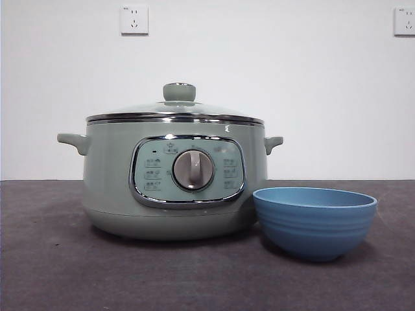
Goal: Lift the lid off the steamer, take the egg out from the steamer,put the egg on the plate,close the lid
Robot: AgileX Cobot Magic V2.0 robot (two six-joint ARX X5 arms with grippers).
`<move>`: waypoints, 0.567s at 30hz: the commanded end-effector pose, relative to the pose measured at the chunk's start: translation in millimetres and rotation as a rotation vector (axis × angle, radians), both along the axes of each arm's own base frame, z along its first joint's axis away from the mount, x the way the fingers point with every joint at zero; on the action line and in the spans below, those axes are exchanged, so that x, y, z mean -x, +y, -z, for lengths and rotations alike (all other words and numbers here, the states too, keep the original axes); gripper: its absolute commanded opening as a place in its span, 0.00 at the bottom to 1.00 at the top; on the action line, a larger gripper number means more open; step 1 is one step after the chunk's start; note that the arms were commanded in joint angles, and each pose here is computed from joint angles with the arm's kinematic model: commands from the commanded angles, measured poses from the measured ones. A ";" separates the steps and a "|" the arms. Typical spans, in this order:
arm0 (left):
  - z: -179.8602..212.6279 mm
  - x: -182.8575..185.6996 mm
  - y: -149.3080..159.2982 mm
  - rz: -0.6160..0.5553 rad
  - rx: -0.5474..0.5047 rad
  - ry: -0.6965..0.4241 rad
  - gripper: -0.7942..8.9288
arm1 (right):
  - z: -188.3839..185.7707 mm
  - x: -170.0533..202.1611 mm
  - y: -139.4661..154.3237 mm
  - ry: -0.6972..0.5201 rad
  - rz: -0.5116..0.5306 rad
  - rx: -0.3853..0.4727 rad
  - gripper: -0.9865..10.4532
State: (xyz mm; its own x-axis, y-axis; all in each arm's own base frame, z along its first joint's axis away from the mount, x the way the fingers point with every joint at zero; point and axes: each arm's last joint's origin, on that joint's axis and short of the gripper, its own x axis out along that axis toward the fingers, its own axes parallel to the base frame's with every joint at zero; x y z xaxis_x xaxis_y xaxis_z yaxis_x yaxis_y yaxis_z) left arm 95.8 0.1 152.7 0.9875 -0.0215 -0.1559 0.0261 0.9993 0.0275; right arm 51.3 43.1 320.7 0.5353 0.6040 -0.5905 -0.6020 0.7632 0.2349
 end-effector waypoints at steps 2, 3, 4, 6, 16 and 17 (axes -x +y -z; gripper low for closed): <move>4.3 -0.6 0.4 -0.008 0.007 0.009 0.08 | 0.1 -0.3 0.3 -0.002 0.004 -0.005 0.09; 4.3 -0.6 0.4 -0.008 0.007 0.009 0.08 | 0.1 -0.3 0.3 -0.002 0.004 -0.005 0.09; 4.3 -0.6 0.4 -0.008 0.007 0.009 0.08 | 0.1 -0.3 0.3 -0.002 0.004 -0.005 0.09; 4.3 -0.6 0.4 -0.008 0.007 0.009 0.08 | 0.1 -0.3 0.3 -0.002 0.004 -0.005 0.09; 4.3 -0.6 0.4 -0.008 0.007 0.009 0.08 | 0.0 -0.3 -0.1 -0.003 0.008 -0.006 0.09; 4.3 -0.6 0.4 -0.008 0.007 0.009 0.08 | -0.4 0.3 -1.4 -0.028 0.002 0.007 0.09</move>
State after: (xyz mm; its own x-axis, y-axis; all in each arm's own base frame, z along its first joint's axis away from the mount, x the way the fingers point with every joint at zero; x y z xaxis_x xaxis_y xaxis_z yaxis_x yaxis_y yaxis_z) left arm 95.8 0.1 152.7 0.9875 -0.0215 -0.1559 0.0260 0.9993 0.0271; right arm 51.2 42.6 320.8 0.5399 0.6013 -0.5890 -0.5998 0.7658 0.2319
